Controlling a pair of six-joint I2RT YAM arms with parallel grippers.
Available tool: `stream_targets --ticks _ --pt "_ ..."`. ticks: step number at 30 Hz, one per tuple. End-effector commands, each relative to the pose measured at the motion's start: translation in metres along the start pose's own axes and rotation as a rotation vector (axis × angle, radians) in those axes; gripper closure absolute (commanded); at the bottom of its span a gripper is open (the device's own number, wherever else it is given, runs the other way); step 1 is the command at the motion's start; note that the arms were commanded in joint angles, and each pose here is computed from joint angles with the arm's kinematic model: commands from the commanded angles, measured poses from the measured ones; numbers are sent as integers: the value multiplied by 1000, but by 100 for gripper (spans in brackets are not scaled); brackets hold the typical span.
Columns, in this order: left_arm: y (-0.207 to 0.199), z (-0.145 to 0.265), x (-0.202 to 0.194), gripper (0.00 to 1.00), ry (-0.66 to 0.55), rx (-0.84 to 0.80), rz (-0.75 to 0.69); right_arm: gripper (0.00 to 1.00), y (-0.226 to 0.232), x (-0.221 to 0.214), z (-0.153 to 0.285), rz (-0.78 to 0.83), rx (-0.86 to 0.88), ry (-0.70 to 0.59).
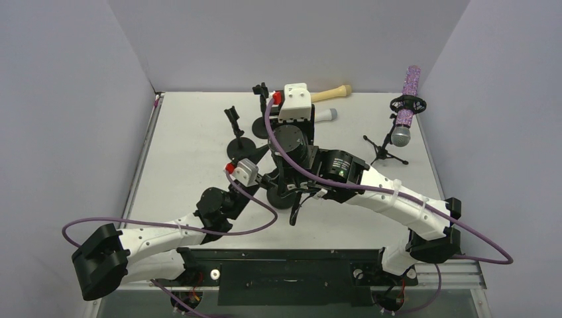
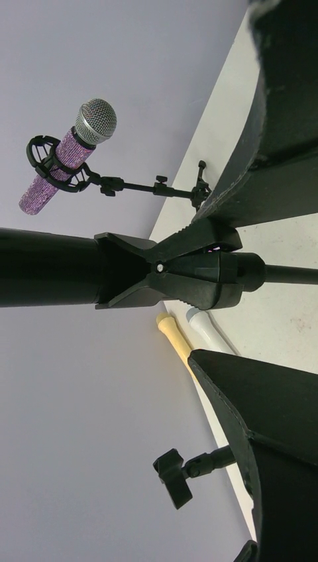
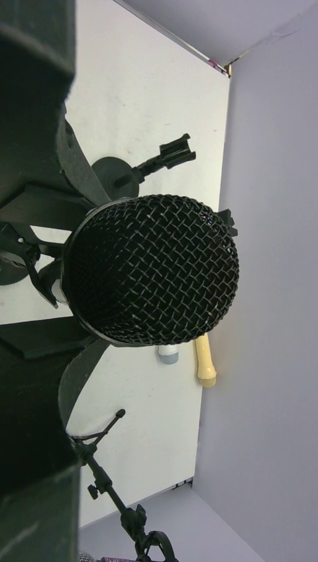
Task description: Remove the microphone from the stand
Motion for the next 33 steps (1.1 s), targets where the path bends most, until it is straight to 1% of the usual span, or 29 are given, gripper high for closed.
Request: stream_targets --ticks 1,5,7,9,10,11,13,15,20,28,33 --pt "0 -3 14 37 -92 -5 21 100 -16 23 4 -113 -51 -39" --pt "-1 -4 16 39 -104 -13 25 100 -15 22 4 -109 -54 -37" --pt "-2 -5 16 42 -106 -16 24 100 -15 21 3 -108 -53 -36" --pt "-2 -5 16 51 -110 -16 26 100 -15 21 3 -106 -53 -34" --pt "-2 -5 16 60 -109 -14 28 100 -15 20 3 -105 -53 -34" --pt "-1 -5 16 65 -107 -7 30 100 -14 20 3 -104 -54 -33" --pt "-1 -5 15 92 -88 4 33 100 -15 20 2 -100 -56 -31" --pt "1 -5 15 100 -64 35 43 100 -16 19 1 -98 -59 -29" --pt "7 -1 17 100 -5 84 65 100 -24 23 1 -107 -64 -36" --pt "12 9 15 100 8 84 50 100 -37 35 1 -112 -90 -55" --pt "17 15 12 100 -7 97 44 100 -54 43 -2 -129 -123 -65"
Point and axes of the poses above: each gripper's point midway between its finger pads, its own z axis back along the fingers, its own y axis along the line the jaws close on, x = y × z, the point moved 10 cm from there along z, back along the fingers, and after that the axes turned 11 degrees about z, right-handed, at the moved point
